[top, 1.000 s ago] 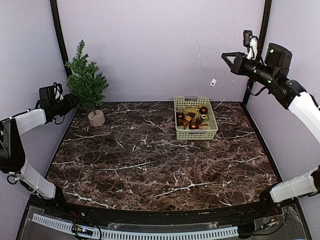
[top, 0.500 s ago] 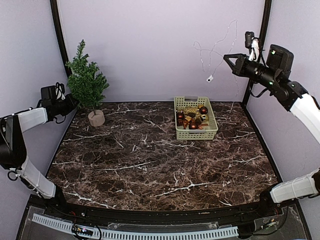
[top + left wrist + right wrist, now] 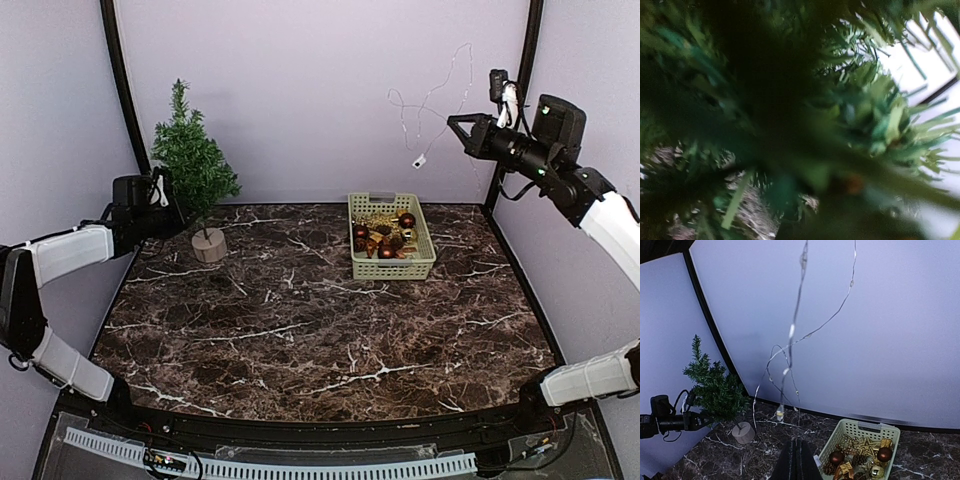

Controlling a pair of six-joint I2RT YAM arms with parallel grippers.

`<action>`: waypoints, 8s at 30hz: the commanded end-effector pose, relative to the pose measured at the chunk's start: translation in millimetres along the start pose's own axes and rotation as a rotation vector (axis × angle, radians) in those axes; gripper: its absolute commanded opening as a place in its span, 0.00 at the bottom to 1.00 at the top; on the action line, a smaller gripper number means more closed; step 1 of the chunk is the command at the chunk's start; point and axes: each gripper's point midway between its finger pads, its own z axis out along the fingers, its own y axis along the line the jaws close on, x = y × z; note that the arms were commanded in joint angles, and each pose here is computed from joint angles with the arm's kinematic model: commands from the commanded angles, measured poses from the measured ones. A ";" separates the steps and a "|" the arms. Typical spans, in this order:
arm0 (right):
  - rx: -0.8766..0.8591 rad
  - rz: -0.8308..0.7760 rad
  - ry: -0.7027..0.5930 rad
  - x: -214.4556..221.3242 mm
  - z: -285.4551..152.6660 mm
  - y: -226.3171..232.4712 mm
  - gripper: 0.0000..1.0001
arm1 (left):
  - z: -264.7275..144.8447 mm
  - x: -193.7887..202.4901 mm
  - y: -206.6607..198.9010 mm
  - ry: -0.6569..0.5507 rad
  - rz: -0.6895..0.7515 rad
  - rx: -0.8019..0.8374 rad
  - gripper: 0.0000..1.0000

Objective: Decorate the small christmas tree
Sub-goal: Move the Christmas tree to the center of the board, then adjust the light string at the center of the board, then pick up the side of the string light at the center of the board.

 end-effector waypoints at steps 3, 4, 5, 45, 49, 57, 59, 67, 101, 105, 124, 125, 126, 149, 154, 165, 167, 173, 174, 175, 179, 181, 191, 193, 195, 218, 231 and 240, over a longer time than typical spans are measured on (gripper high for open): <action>-0.012 -0.007 -0.057 -12.5 -9.6 5.0 0.00 | -0.6 49.3 -66.9 0.084 0.037 0.161 0.00; -0.012 -0.007 -0.059 -12.9 -10.0 5.2 0.00 | -0.3 61.0 -79.5 0.107 0.044 0.184 0.00; -0.012 -0.005 -0.058 -12.4 -10.1 5.1 0.00 | -0.8 67.5 -82.8 0.112 0.048 0.186 0.00; -0.694 0.048 -0.027 22.3 -84.3 151.8 0.00 | -154.2 109.8 -286.9 0.012 0.578 0.753 0.84; -0.734 0.077 -0.065 19.5 -79.2 169.2 0.00 | -160.9 133.9 -341.1 -0.008 0.646 0.888 0.84; -0.742 0.151 -0.153 11.0 -64.7 185.8 0.00 | -156.7 155.6 -393.2 -0.137 0.599 0.969 0.85; -0.764 0.168 -0.157 12.0 -64.0 190.5 0.00 | -147.6 147.5 -391.9 -0.182 0.574 0.916 0.87; -0.828 0.200 -0.138 20.1 -57.7 207.1 0.00 | -130.6 128.1 -405.0 -0.293 0.569 0.853 0.95; -0.741 0.214 -0.025 54.7 -35.8 204.2 0.00 | -123.9 115.5 -411.8 -0.359 0.580 0.908 0.01; -0.609 0.191 -0.012 62.0 -32.3 184.0 0.00 | -118.8 125.6 -393.4 -0.287 0.562 0.870 0.00; 0.004 0.162 0.214 152.9 -73.2 60.0 0.86 | -161.7 251.0 -282.7 0.674 0.637 0.700 0.00; -0.088 0.148 0.235 152.6 -74.7 76.2 0.88 | -154.6 256.9 -276.1 0.708 0.650 0.652 0.00; -0.175 0.141 0.258 153.2 -77.1 91.7 0.89 | -155.3 257.3 -270.4 0.742 0.658 0.612 0.00; -0.469 0.246 0.629 270.6 -102.3 145.1 0.69 | -124.3 251.2 -282.7 0.646 0.558 0.555 0.00; -0.314 0.225 0.627 290.2 -92.3 118.8 0.57 | -123.5 253.8 -283.3 0.657 0.561 0.562 0.00; -0.357 0.242 0.631 293.5 -63.6 135.5 0.41 | -125.4 255.4 -280.8 0.665 0.558 0.562 0.00; -0.354 0.240 0.636 296.9 -59.5 135.8 0.40 | -126.2 255.4 -281.2 0.666 0.556 0.566 0.00; -0.423 0.263 0.636 297.1 -52.1 149.9 0.29 | -127.6 255.8 -280.5 0.662 0.552 0.573 0.00; -0.434 0.266 0.639 298.1 -51.3 152.0 0.24 | -127.6 255.5 -279.8 0.660 0.553 0.571 0.00; -0.442 0.270 0.644 299.7 -50.4 153.5 0.20 | -126.9 254.6 -279.6 0.654 0.555 0.567 0.00; -0.474 0.282 0.644 299.4 -49.5 159.4 0.06 | -125.4 251.0 -277.7 0.630 0.562 0.557 0.00; -0.448 0.265 0.642 297.1 -48.0 155.8 0.00 | -124.1 248.7 -273.2 0.620 0.570 0.536 0.00; 0.201 -0.073 0.438 170.6 -46.7 34.8 0.00 | -98.7 202.2 -167.9 0.534 0.487 0.186 0.00; 0.336 -0.111 0.400 145.3 -54.6 2.9 0.00 | -100.5 190.1 -156.0 0.502 0.471 0.147 0.00; 0.461 -0.135 0.365 122.8 -64.8 -28.1 0.00 | -103.0 174.7 -141.9 0.457 0.462 0.086 0.00; 1.136 0.072 0.354 125.1 -154.8 -205.8 0.00 | -143.3 159.8 -176.7 0.434 0.615 0.412 0.00; 1.012 0.208 0.522 214.7 -159.9 -193.1 0.76 | -133.9 185.2 -200.2 0.516 0.601 0.602 0.00; 0.417 0.165 0.522 154.9 -114.2 -97.0 0.94 | -130.6 185.2 -207.1 0.513 0.598 0.636 0.00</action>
